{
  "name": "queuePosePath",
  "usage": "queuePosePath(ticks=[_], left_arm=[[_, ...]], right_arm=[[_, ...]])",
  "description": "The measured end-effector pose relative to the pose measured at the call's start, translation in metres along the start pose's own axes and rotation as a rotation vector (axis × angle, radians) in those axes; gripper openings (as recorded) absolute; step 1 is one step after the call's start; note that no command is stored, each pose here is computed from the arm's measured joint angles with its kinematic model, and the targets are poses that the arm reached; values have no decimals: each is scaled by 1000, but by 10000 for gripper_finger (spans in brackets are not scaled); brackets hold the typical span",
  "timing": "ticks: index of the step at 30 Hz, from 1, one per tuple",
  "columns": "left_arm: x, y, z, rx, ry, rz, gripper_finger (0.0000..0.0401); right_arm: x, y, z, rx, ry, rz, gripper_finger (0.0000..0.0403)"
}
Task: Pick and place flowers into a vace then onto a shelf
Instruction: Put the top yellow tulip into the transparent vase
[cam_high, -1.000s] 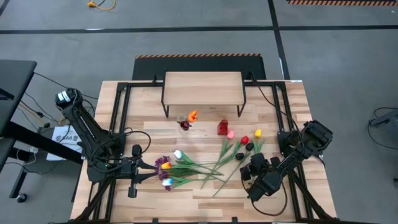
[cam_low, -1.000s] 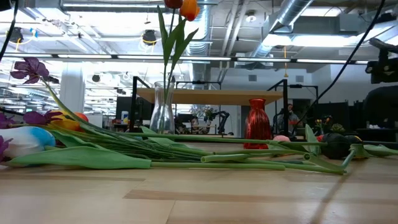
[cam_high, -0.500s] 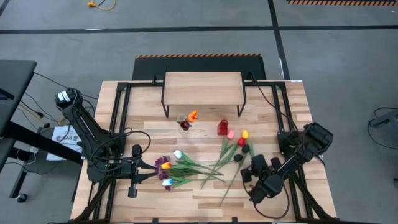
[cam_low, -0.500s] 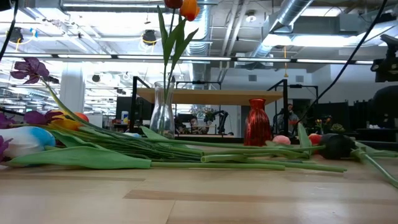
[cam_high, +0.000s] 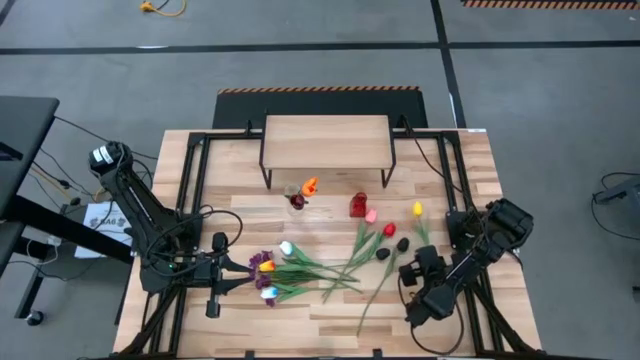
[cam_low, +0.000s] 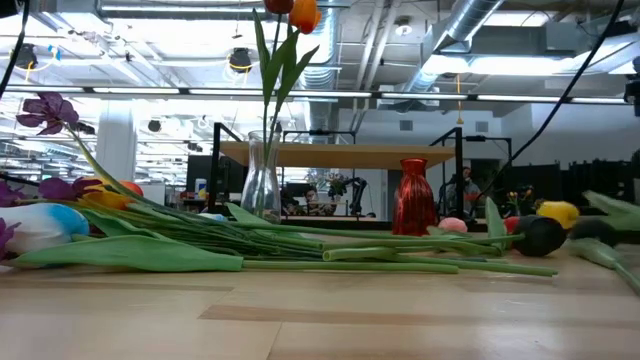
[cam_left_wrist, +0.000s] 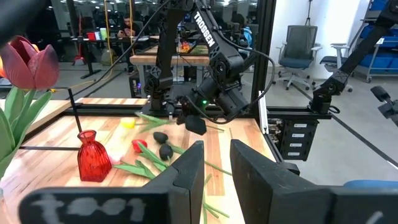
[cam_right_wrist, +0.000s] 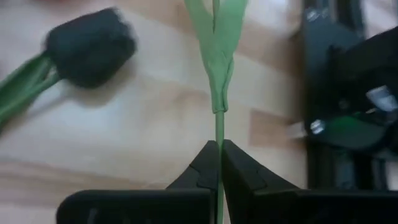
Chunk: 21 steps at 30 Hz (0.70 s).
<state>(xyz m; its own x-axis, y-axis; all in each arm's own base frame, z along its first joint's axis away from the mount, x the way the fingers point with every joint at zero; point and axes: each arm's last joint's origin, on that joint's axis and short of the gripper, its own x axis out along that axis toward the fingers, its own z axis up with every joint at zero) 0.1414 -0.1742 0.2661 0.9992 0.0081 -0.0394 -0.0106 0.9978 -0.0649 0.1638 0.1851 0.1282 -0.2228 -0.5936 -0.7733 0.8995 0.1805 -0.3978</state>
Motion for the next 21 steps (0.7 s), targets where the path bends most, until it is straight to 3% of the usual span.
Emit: queuePosePath(ticks=[12, 21], left_arm=[[0, 0, 0, 0, 0, 0, 68], [0, 0, 0, 0, 0, 0, 68]], right_arm=[[-32, 1, 21, -11, -168, 23, 0], [-65, 14, 23, -106, -319, 301, 0]])
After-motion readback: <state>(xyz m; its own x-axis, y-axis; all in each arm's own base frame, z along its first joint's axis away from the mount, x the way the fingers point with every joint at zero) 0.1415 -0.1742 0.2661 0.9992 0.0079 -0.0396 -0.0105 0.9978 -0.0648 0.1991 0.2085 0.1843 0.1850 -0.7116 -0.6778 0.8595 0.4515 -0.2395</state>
